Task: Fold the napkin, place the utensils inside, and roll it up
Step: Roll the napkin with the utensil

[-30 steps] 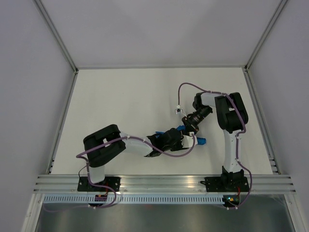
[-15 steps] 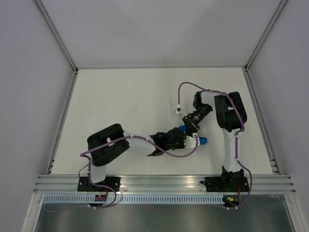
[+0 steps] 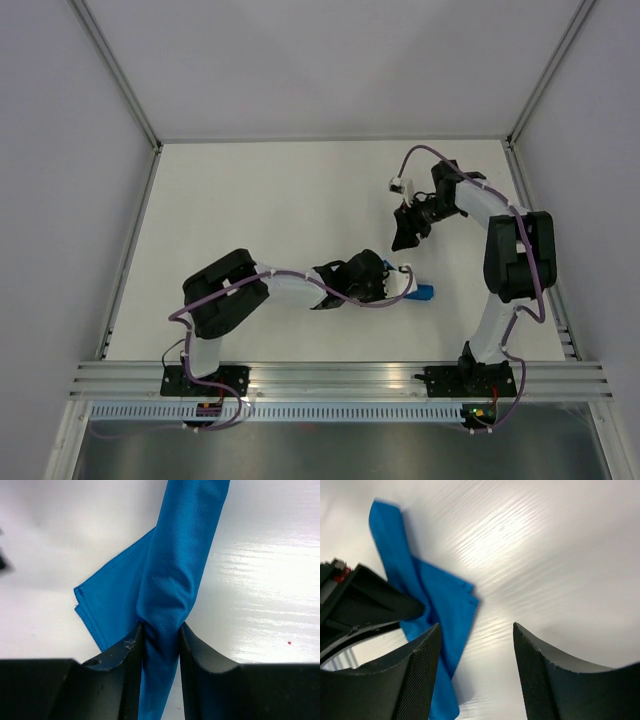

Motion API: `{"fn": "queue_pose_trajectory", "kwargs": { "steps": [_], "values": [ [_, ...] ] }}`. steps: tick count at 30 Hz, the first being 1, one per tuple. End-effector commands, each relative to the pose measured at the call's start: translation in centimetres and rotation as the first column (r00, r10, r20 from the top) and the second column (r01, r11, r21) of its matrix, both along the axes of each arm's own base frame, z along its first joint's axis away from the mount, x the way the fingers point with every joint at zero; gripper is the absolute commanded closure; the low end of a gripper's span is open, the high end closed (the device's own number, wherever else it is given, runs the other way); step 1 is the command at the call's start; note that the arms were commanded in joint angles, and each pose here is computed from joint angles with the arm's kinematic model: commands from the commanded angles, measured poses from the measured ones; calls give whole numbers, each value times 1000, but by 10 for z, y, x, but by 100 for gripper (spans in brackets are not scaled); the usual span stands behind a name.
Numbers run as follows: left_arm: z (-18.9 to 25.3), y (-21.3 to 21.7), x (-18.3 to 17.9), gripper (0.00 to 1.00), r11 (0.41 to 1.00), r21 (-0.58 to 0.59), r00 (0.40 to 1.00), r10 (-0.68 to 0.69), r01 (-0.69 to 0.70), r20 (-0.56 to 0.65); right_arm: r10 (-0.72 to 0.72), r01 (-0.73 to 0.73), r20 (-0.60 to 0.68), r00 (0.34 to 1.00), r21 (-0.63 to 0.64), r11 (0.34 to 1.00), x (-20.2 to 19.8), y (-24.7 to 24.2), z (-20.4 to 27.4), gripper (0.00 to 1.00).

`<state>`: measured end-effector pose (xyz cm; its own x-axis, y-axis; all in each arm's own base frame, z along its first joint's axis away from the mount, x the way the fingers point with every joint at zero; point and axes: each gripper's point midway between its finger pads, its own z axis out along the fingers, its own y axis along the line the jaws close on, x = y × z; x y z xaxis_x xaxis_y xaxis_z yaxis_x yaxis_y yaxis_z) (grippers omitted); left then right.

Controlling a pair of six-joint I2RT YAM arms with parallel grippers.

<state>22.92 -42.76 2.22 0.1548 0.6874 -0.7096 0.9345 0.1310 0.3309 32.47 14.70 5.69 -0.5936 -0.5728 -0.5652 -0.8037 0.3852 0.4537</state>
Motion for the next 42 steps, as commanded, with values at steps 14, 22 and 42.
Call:
{"fn": "queue_pose_trajectory", "kwargs": {
  "steps": [14, 22, 42],
  "values": [
    [-56, 36, -12, 92, 978, 210, 656, 166, -12, -736, -320, 281, 586, 745, 160, 946, 19, -61, 123, 34],
    [-58, 36, -5, 90, 980, 192, 425, 194, -47, -884, -81, 106, 708, 702, 9, 994, -33, -40, 75, 32],
    [-54, 29, -1, 90, 977, 204, 307, 215, -69, -927, 263, -96, 689, 676, -272, 958, -78, 12, -27, 32]
  ]
}}
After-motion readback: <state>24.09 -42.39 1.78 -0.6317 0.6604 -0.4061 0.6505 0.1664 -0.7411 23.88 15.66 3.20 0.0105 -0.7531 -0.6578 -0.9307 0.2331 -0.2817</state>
